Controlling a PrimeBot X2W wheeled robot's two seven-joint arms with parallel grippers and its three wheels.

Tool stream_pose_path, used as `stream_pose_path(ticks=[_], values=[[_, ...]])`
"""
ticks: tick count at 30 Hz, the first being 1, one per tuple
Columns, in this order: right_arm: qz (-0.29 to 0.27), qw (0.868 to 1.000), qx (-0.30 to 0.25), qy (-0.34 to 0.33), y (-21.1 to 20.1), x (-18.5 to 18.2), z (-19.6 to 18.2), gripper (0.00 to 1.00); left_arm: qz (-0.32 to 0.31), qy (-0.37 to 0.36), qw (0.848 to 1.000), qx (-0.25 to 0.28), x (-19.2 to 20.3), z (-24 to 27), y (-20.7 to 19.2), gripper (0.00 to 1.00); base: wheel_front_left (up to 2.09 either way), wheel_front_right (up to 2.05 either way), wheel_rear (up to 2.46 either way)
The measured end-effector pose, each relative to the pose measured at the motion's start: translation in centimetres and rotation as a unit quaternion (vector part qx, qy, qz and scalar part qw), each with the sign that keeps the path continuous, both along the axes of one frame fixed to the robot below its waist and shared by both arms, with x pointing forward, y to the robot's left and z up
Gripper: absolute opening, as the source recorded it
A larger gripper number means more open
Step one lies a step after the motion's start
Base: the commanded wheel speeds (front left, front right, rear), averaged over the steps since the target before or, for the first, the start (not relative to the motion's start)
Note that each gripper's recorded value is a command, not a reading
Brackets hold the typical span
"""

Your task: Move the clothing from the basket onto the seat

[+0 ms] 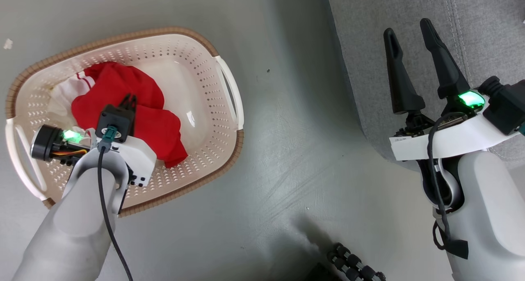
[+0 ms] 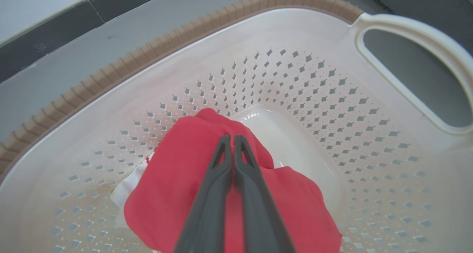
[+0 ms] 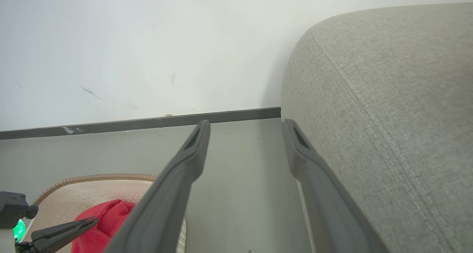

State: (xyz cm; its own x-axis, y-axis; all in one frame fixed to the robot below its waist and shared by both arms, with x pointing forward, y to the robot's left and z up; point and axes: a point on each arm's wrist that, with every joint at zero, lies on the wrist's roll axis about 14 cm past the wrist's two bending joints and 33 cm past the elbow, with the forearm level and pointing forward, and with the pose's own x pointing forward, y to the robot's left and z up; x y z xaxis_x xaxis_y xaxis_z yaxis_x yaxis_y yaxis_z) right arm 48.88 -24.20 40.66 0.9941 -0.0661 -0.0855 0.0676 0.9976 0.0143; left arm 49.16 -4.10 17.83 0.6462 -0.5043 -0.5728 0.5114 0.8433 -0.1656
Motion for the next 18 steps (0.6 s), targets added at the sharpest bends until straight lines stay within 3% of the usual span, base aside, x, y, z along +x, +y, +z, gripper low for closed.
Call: stream_pose_path(ticks=[18], values=[[0.023, 0.999, 0.000, -0.037, 1.7, 0.7, 2.9, 1.00, -0.039, -0.109, 0.992, -0.049, 2.1, 9.1, -0.9, 0.00, 0.00, 0.00, 0.00]])
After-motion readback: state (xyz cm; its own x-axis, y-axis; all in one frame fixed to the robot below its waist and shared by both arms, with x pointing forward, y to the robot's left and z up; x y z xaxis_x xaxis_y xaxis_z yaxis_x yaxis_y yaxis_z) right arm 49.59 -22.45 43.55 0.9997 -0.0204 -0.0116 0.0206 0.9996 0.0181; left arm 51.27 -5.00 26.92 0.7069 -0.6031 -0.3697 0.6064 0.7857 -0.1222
